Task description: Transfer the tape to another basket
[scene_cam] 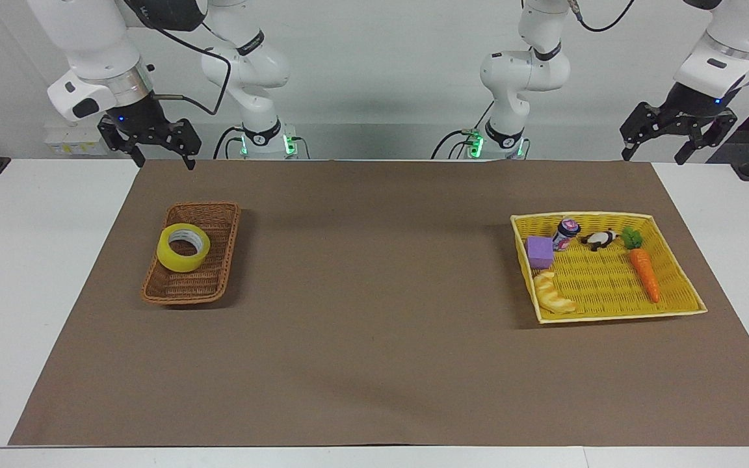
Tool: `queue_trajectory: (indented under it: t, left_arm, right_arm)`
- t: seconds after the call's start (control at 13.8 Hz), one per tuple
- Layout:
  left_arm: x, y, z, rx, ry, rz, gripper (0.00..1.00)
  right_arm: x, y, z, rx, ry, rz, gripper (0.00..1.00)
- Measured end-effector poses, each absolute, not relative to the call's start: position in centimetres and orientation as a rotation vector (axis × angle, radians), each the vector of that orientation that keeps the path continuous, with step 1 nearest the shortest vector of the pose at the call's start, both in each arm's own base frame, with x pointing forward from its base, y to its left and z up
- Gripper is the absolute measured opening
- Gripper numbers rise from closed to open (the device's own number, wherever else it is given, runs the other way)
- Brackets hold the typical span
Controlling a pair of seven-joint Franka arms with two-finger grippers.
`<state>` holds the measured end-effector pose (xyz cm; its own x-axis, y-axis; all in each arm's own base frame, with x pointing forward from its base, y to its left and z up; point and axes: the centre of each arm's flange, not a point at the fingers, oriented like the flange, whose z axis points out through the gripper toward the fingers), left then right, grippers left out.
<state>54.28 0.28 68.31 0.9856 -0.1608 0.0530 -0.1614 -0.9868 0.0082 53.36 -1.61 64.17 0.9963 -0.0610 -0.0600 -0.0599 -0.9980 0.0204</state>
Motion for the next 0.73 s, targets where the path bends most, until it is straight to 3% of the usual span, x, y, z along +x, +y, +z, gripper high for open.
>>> queue_trajectory:
  t: [0.73]
  left_arm:
    - [54.19, 0.05, 68.22, 3.117, -0.259, 0.067, 1.0]
  right_arm:
    - [53.25, -1.5, 65.33, 3.13, -0.094, -0.07, 1.0]
